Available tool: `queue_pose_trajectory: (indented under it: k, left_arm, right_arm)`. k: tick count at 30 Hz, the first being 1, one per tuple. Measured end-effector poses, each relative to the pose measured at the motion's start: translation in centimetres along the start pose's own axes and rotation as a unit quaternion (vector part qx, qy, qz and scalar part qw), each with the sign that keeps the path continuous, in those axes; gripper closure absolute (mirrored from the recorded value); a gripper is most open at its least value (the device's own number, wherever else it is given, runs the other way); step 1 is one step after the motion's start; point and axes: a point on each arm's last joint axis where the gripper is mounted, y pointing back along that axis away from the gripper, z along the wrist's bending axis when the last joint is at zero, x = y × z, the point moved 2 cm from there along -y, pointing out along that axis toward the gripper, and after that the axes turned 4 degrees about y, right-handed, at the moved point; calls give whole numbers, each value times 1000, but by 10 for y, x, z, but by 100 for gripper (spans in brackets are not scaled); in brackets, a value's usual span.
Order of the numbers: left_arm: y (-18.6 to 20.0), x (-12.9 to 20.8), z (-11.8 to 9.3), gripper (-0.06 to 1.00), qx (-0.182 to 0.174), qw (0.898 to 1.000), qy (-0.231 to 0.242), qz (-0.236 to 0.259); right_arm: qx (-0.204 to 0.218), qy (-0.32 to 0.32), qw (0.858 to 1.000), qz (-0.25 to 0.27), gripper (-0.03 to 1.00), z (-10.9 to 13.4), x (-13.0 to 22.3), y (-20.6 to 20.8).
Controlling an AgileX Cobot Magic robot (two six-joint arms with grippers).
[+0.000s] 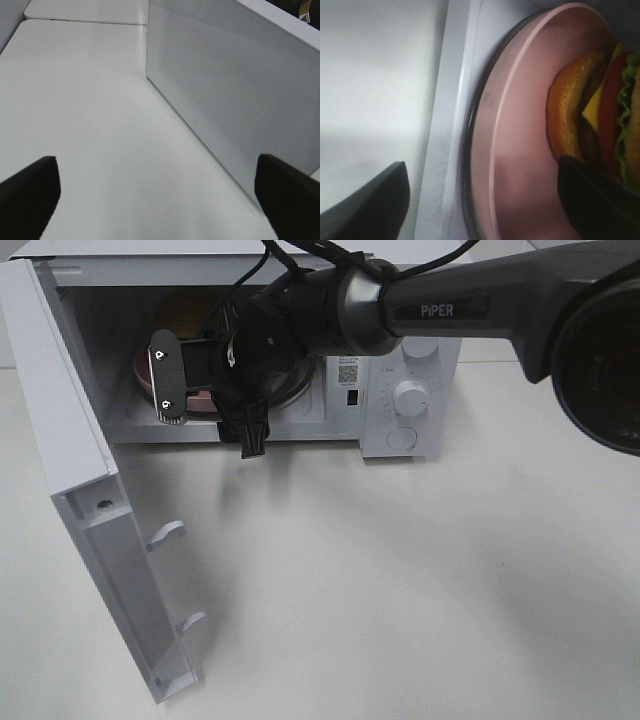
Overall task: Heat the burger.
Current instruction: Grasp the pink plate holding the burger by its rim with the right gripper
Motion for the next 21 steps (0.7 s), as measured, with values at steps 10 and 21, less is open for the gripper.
queue_pose_trajectory:
  k: [10,21]
  left_arm:
    - [0,0,0,-3,0,1000,0,0]
    - [0,0,0,-3,0,1000,0,0]
  right_arm:
    - [6,-12,1000,-4,20,-5,-4,-17]
    - [-5,-30,1000,-4,21,2,0,-29]
